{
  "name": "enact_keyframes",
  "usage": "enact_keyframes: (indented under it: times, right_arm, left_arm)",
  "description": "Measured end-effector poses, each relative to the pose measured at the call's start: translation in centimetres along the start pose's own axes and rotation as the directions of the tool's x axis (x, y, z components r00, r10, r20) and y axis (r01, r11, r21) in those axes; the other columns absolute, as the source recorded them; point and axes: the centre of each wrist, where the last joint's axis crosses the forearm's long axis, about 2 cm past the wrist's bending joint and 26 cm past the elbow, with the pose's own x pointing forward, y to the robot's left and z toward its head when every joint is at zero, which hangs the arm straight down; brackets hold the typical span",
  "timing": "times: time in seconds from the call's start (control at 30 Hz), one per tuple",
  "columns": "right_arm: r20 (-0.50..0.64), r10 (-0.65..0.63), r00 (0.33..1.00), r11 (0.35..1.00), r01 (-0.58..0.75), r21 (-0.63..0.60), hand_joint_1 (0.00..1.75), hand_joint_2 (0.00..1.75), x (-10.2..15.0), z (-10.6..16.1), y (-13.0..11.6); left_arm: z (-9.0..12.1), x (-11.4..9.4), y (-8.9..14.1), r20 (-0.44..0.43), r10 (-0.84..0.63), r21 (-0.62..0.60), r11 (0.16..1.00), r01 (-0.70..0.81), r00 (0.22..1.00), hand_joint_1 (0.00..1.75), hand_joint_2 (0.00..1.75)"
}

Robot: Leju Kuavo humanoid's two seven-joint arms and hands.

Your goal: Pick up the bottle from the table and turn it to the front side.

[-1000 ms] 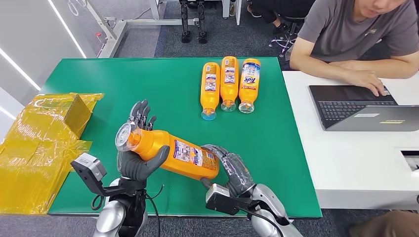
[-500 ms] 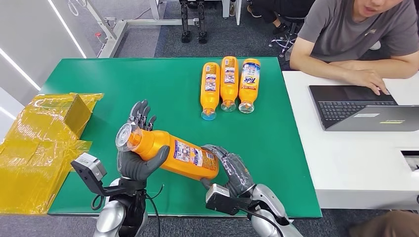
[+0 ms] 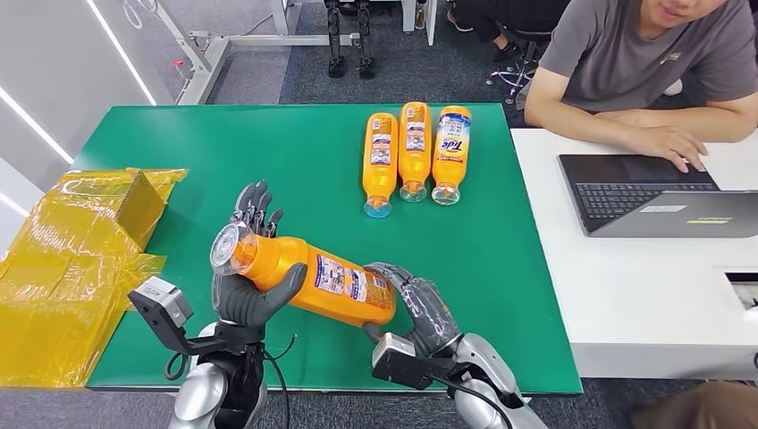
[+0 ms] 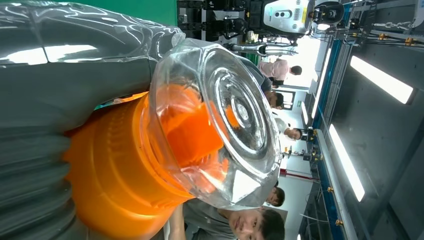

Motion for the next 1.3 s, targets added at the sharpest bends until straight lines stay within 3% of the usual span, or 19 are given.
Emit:
enact_keyframes:
  times: [1.3]
  right_arm:
    - [-0.002,0.001,1.0,1.0,-0.001,0.003,1.75,1.75,-0.07,0.07,0.0]
  left_arm:
    - [-0.14,0.0,0.0,0.003,-0.001,-0.002,1.0,0.001,1.0,0.0,1.75]
